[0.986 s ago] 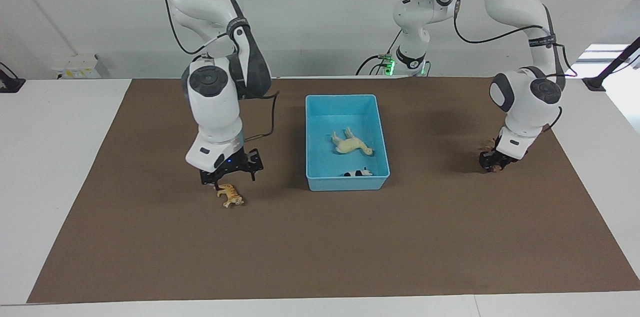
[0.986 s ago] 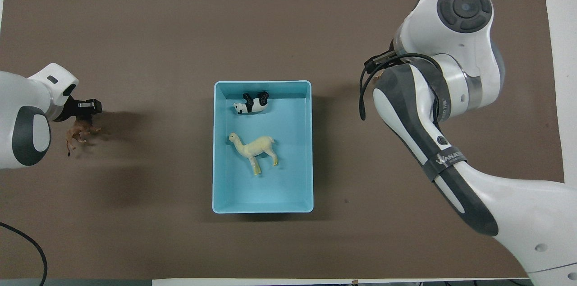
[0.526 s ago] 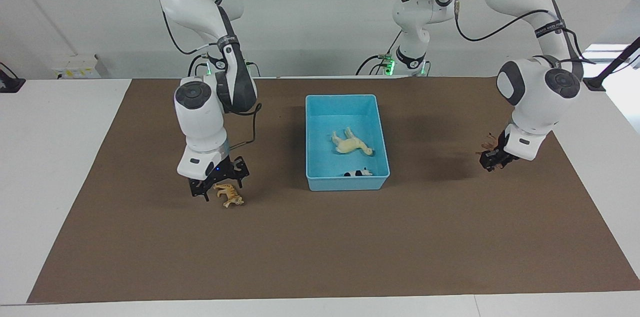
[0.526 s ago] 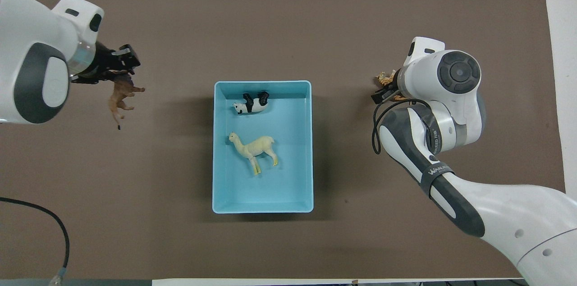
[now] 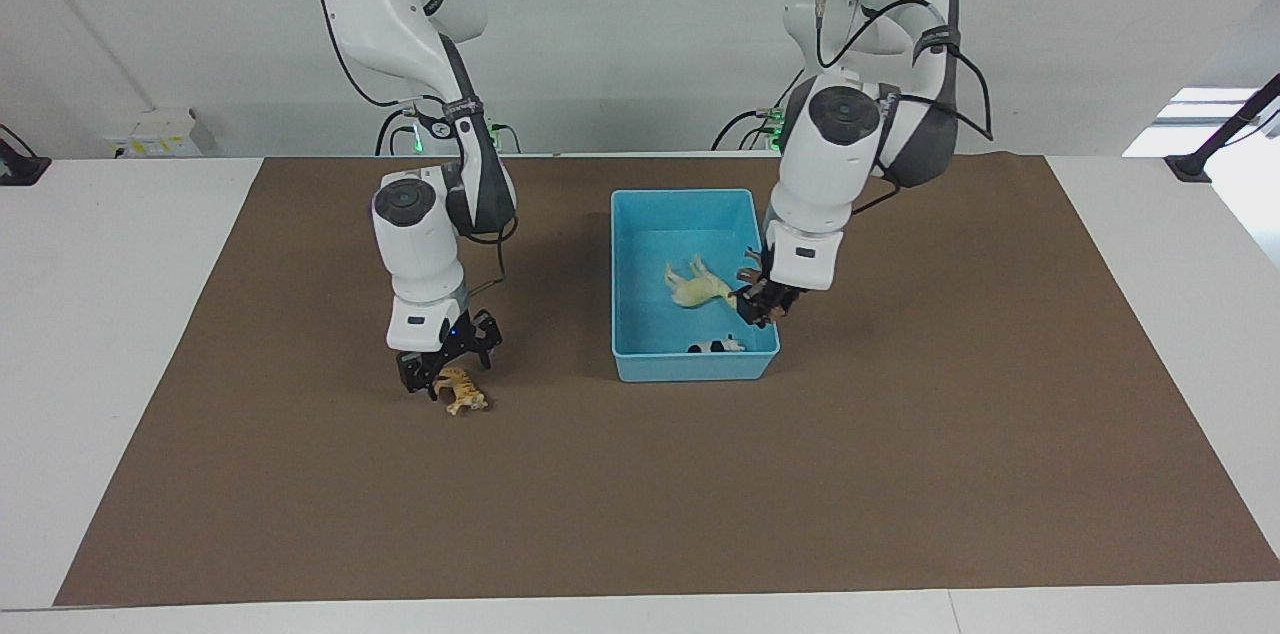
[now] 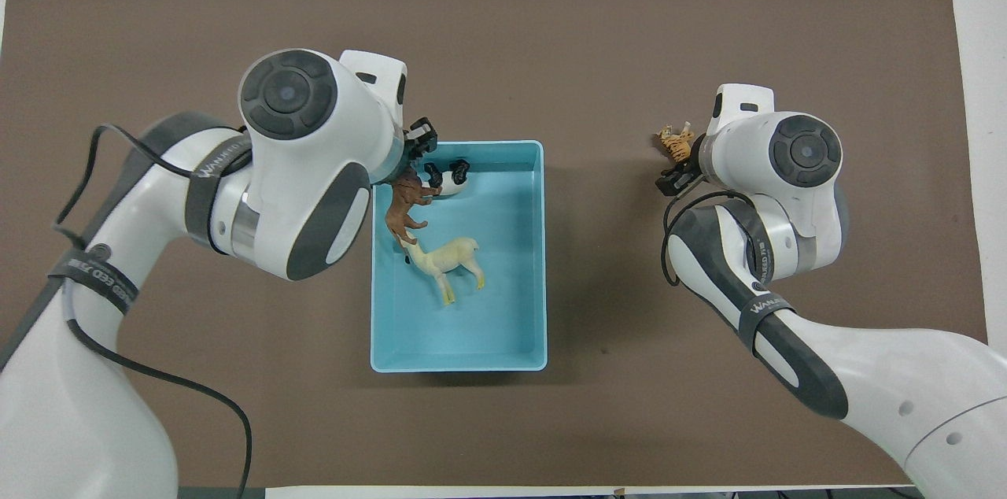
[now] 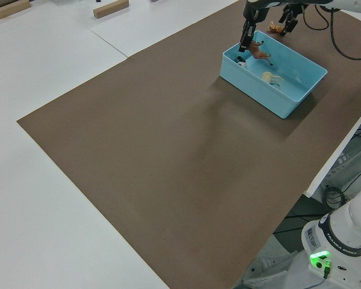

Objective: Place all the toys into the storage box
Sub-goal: 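Drop the horse into the box while the right gripper grasps the tiger, then carry the orange tiger toward the box while the left gripper withdraws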

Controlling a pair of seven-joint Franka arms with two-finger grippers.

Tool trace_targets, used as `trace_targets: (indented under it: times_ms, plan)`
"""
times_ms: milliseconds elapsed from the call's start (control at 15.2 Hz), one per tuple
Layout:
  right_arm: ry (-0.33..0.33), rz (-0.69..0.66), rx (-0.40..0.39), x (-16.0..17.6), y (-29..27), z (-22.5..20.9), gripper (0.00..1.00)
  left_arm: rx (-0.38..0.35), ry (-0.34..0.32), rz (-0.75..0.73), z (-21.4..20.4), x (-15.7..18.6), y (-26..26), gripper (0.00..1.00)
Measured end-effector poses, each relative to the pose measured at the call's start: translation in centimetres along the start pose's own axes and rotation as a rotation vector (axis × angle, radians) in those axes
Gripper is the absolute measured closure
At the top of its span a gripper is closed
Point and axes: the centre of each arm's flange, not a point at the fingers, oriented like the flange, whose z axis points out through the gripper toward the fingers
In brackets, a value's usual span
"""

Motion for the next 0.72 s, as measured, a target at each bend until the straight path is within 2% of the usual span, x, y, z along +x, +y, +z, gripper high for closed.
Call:
trace_targets:
  times_ms: [66,197,329,394,460,723]
  plan:
    - [0.012,0.001,-0.005,-0.2,0.0,0.2,0.20,-0.001,-0.001,0.008,0.8,-1.0,0.1,0.43]
    - [0.026,0.002,-0.010,-0.6,-0.2,0.5,0.24,0.008,-0.005,0.008,1.3,-1.6,-0.3,0.22]
    - [0.030,-0.002,-0.008,-0.6,-0.5,0.4,0.44,0.016,-0.002,-0.009,0.2,-0.9,-1.2,0.02]
    - [0.030,-0.002,-0.008,-0.6,-0.5,0.3,0.58,0.022,0.000,-0.023,-1.0,-0.2,-2.1,0.00]
    - [0.030,-0.002,-0.008,-0.6,-0.5,0.3,0.62,0.030,0.002,-0.032,-2.9,0.9,-3.6,0.00]
    - [0.022,-0.003,-0.005,-0.4,-0.4,0.0,0.62,0.062,-0.004,0.078,-11.8,6.2,-13.3,0.00]
